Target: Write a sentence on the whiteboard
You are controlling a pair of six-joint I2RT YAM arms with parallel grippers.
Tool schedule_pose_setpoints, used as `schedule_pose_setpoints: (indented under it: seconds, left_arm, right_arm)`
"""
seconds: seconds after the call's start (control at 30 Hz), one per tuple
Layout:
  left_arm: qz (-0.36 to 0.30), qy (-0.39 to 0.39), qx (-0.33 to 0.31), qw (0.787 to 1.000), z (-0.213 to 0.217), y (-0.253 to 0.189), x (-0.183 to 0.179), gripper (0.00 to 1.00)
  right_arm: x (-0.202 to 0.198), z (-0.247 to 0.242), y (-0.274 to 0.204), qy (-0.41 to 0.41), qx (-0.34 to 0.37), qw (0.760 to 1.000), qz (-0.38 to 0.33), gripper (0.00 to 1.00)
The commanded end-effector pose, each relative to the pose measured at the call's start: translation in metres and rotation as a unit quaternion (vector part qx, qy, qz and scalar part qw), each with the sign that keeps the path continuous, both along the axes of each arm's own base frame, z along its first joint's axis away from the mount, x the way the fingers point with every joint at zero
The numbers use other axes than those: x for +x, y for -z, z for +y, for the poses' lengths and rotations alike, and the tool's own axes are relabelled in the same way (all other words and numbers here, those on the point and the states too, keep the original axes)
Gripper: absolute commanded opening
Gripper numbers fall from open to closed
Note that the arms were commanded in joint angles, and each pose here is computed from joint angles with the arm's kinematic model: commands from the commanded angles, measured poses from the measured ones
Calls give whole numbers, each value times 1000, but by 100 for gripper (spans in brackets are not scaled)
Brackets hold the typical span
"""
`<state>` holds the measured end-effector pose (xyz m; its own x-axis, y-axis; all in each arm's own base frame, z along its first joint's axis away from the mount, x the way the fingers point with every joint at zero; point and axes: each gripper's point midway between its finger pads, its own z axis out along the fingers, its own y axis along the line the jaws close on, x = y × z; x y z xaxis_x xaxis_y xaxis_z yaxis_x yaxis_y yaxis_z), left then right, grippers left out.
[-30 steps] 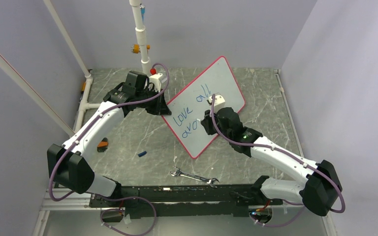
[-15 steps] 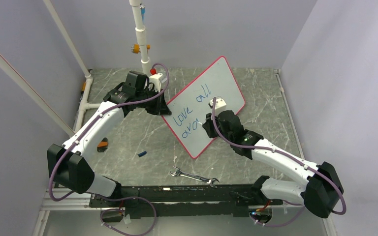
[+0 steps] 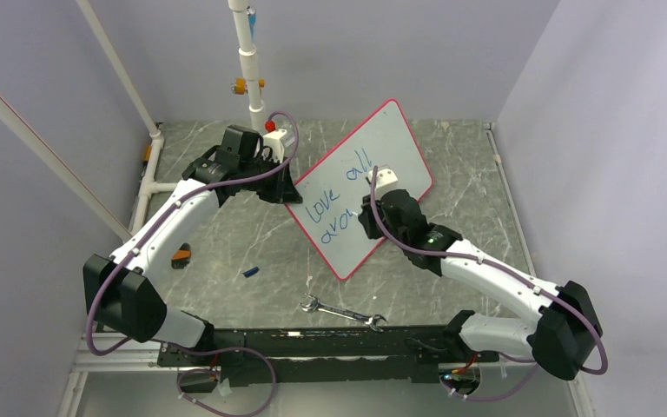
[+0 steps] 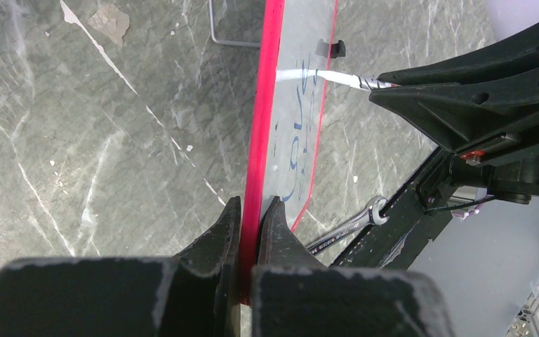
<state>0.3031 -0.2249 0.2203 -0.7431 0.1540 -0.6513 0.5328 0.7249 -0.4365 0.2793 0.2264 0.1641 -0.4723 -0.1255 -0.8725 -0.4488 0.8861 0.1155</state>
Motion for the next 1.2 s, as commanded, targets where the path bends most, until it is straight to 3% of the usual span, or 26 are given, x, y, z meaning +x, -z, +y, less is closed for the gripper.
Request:
schedule_pose_setpoints:
  seconds: [0.0, 0.4, 1.17]
  left_arm:
    - [-20, -74, 213, 974, 77, 52, 18, 0]
    - [-20, -74, 213, 974, 76, 51, 18, 0]
    - [-19, -74, 215, 974, 77, 52, 18, 0]
  right_arm:
    - [17, 8, -28, 9, 17, 999, -35, 0]
    - [24, 16, -40, 5, 24, 999, -43, 0]
    - [0, -8, -2, 17, 3, 1000, -7, 0]
